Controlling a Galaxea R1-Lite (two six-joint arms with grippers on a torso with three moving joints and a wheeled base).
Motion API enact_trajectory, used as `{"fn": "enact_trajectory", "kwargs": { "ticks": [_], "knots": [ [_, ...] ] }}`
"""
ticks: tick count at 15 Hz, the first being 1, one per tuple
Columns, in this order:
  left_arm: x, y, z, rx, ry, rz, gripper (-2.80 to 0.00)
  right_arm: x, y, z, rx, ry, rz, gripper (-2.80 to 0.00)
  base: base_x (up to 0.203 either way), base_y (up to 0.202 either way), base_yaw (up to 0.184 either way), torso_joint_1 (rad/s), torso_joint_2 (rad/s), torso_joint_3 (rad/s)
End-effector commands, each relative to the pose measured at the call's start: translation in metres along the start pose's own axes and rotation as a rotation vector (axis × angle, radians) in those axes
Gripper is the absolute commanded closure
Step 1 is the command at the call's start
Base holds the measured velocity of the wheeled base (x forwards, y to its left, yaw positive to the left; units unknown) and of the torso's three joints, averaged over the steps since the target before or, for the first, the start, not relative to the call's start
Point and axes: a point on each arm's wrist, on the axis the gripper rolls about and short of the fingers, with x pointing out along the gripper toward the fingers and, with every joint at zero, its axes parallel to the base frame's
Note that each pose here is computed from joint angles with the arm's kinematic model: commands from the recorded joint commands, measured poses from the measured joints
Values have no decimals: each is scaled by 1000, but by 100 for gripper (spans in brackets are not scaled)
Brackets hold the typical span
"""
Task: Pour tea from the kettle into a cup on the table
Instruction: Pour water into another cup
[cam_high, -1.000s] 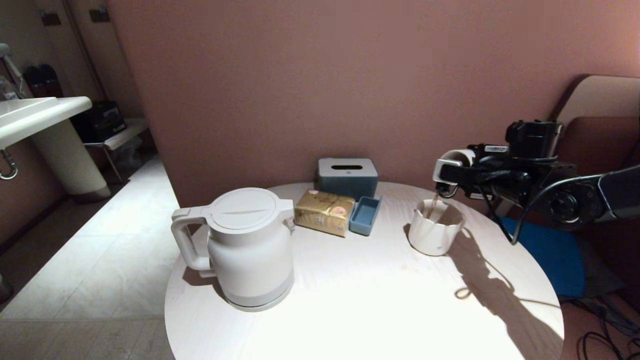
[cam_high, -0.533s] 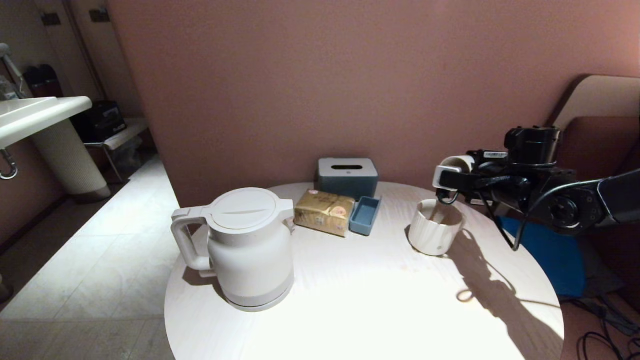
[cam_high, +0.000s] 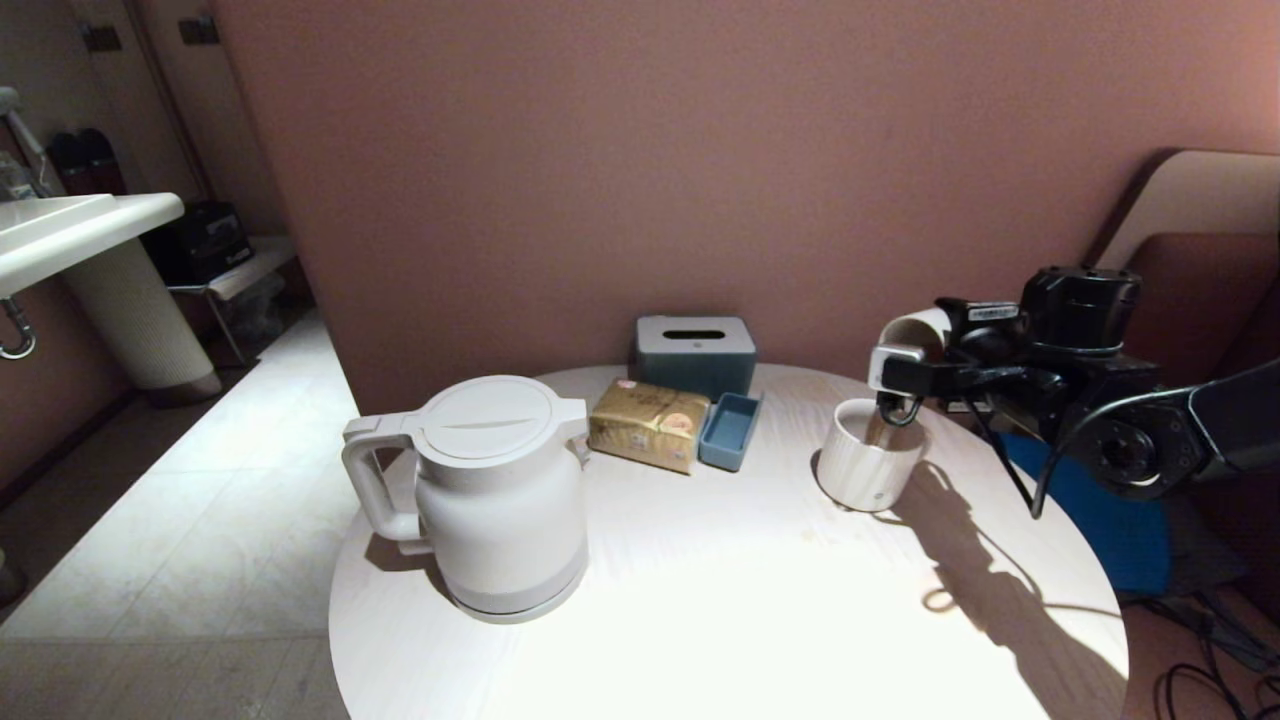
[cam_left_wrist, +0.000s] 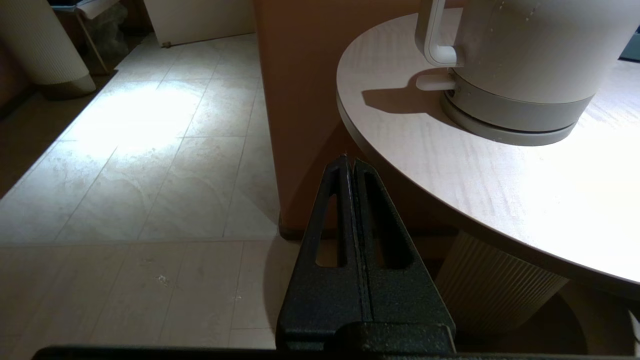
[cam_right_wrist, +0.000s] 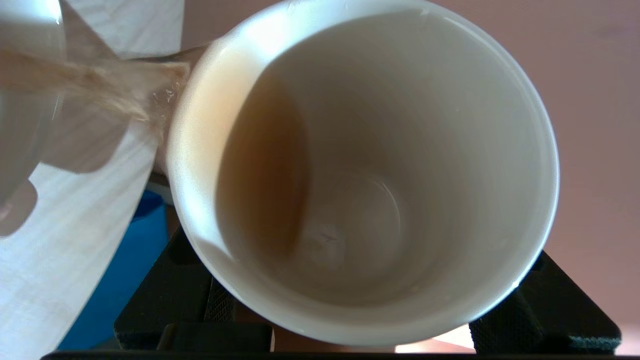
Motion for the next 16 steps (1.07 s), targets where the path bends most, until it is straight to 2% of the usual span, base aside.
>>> {"fn": "enact_trajectory", "kwargs": {
  "ticks": [1,6,9,12,16],
  "knots": [
    [0,0,0,0,-1,1,0,-2,0,1,-19,-5,-21,0,0,0,0,0,0,0],
    [0,0,0,0,-1,1,0,-4,3,3,-68,-25,-33,0,0,0,0,0,0,0],
    [0,0,0,0,-1,1,0,-5,6,4,-129,-45,-29,0,0,0,0,0,0,0],
    [0,0,0,0,-1,1,0,-3,6,5,-157,-48,-67,0,0,0,0,0,0,0],
    [0,0,0,0,-1,1,0,-5,13,8,-185,-56,-75,0,0,0,0,0,0,0]
  ]
}}
